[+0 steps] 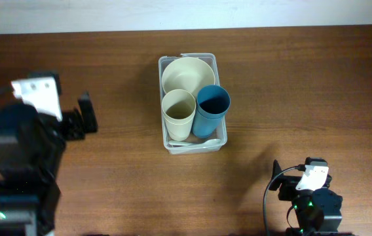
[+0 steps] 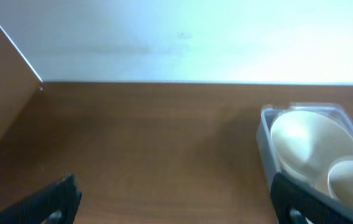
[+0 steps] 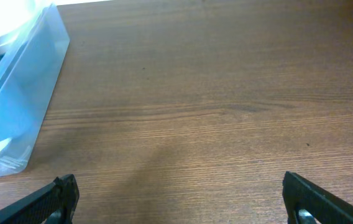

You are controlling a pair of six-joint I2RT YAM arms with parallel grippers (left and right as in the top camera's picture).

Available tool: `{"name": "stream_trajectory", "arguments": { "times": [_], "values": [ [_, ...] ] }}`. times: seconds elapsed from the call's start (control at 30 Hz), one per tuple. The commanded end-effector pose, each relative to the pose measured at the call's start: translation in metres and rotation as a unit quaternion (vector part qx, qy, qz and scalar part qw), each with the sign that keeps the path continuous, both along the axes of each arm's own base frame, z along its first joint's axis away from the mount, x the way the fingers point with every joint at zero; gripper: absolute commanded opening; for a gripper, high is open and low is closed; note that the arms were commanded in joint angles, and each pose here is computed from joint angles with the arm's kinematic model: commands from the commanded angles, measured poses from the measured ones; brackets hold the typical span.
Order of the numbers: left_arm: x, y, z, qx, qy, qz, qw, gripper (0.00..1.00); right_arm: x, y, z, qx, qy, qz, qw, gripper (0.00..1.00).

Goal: Pack container

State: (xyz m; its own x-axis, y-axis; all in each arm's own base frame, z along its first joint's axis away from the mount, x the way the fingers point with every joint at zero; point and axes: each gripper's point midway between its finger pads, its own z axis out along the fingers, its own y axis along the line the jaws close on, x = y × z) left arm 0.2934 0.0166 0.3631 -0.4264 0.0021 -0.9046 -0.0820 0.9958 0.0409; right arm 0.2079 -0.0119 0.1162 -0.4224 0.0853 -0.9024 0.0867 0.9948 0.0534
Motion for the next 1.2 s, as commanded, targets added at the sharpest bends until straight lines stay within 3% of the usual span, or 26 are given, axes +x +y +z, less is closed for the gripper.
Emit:
{"name": "stream_trajectory", "arguments": {
  "times": [0.0, 0.43, 0.7, 1.17],
  "values": [
    [-0.016, -0.004, -0.046, 0.007, 0.012, -0.019, 1.0, 0.99, 0.0, 0.001, -0.001, -0.002, -0.002, 0.004, 1.0, 0.99],
    [-0.07, 0.006, -0.156, 0.007, -0.053, 0.004, 0.999, 1.0, 0.0, 0.001, -0.001, -0.002, -0.002, 0.004, 1.0, 0.99],
    [-0.077, 0.001, -0.194, 0.004, -0.059, -0.008, 0.998, 1.0, 0.0, 0.001, -0.001, -0.002, -0.002, 0.004, 1.0, 0.99],
    [-0.072, -0.006, -0.213, 0.004, -0.075, -0.024, 0.997, 0.99, 0.0, 0.001, -0.001, -0.002, -0.002, 0.004, 1.0, 0.99]
  ]
}}
